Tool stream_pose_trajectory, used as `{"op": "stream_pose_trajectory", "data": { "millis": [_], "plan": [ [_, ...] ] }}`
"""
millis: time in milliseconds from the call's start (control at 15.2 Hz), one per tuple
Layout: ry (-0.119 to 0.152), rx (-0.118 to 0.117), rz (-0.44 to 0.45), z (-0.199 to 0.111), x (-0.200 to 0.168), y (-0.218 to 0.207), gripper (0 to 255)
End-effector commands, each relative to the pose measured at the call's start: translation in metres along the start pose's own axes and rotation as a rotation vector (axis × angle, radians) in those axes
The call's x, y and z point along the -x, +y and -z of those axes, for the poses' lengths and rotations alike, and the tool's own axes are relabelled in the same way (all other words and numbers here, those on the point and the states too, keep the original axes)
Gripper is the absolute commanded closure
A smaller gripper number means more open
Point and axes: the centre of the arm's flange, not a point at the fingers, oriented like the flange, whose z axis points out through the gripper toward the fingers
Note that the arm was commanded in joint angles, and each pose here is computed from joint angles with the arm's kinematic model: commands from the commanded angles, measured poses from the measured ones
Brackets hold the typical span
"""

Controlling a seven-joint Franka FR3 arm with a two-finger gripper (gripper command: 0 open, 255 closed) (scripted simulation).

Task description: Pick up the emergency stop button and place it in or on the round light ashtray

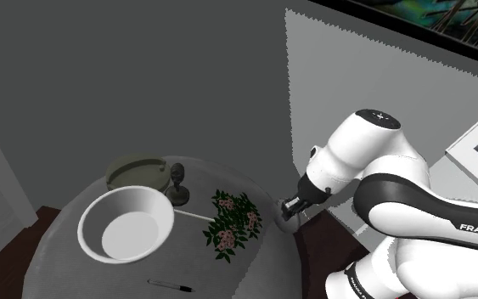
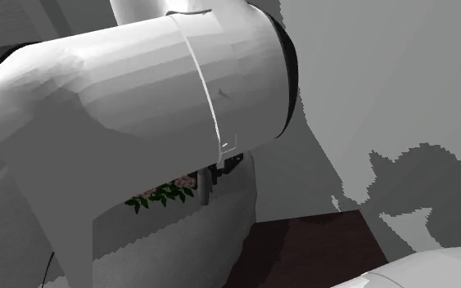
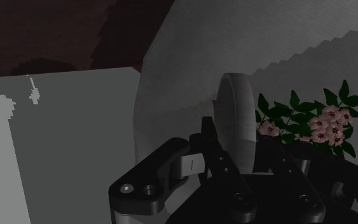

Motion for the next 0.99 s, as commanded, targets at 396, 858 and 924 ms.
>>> {"op": "stream_pose_trajectory", "data": {
  "millis": [396, 858, 924],
  "plan": [
    [0.0, 0.0, 0.0, 0.026, -0.032, -0.026, 255],
    [0.0, 0.0, 0.0, 0.024, -0.101, -0.086, 255],
    [0.0, 0.0, 0.0, 0.024, -0.111, -0.095, 255]
  ]
}}
